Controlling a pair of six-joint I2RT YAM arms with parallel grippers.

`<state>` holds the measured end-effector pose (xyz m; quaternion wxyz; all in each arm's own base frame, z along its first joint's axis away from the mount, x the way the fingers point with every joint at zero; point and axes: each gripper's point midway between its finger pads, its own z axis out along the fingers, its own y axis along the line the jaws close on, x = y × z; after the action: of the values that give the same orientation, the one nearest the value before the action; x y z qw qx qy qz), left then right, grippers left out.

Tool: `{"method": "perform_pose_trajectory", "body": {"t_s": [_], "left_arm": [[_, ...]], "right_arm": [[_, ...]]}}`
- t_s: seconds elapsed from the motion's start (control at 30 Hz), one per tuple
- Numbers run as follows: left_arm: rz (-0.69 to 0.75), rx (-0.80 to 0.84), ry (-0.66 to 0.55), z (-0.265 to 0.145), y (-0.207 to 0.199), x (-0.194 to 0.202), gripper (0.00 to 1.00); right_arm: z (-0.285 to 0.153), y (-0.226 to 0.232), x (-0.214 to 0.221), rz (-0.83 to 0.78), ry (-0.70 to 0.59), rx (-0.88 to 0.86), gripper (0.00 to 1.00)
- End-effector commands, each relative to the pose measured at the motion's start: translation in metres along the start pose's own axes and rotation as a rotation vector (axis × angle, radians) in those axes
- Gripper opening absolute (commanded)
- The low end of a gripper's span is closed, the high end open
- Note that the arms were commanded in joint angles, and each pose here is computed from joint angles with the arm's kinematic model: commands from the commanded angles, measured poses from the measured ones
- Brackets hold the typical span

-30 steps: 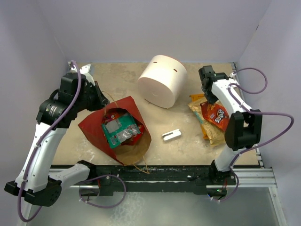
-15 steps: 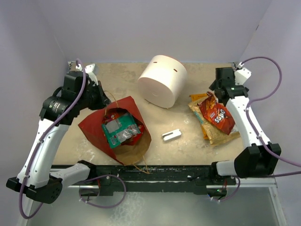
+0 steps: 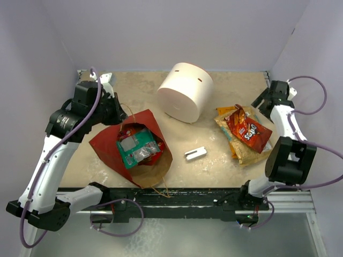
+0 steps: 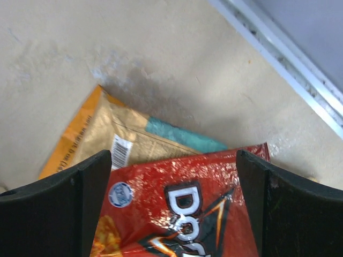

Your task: Take the snacks out of the paper bag

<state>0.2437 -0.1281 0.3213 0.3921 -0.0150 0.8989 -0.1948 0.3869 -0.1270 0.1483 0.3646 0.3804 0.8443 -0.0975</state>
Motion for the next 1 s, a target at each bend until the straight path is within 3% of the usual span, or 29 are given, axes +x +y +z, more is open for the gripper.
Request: {"method": "perform_pose_trajectory", "body": {"t_s": [0.0,0.33,0.5,0.6,0.7,0.87,0.97], "left_arm": [[0.036,0.01,-0.094,-0.01,-0.005,-0.024,0.0],[0.056,-0.003,-0.093,-0.011,-0.004,-0.023,0.0],[0.067,0.006,-0.102,-0.013,-0.008,-0.026,0.0],[0.065,0.011,-0.111,-0.015,-0.01,-0.028,0.0],[0.059,0.013,-0.112,-0.018,-0.01,-0.026,0.0],[0.044,0.018,-0.1,-0.02,-0.01,-0.023,0.0],[0.03,0.016,-0.095,-0.021,-0.01,-0.022,0.0]], "right_arm": [[-0.008,0.004,0.019,0.04,0.037,-0.096,1.0],[-0.032,-0.031,0.09,0.144,0.19,-0.04,0.99],[-0.055,-0.035,0.117,0.269,0.284,-0.03,1.0],[-0.07,-0.037,0.124,0.348,0.316,-0.023,1.0],[-0.082,-0.03,0.11,0.412,0.264,-0.076,1.0],[-0.093,-0.025,0.061,0.221,0.098,-0.14,1.0],[-0.105,0.015,0.046,0.005,0.063,-0.306,1.0]]}}
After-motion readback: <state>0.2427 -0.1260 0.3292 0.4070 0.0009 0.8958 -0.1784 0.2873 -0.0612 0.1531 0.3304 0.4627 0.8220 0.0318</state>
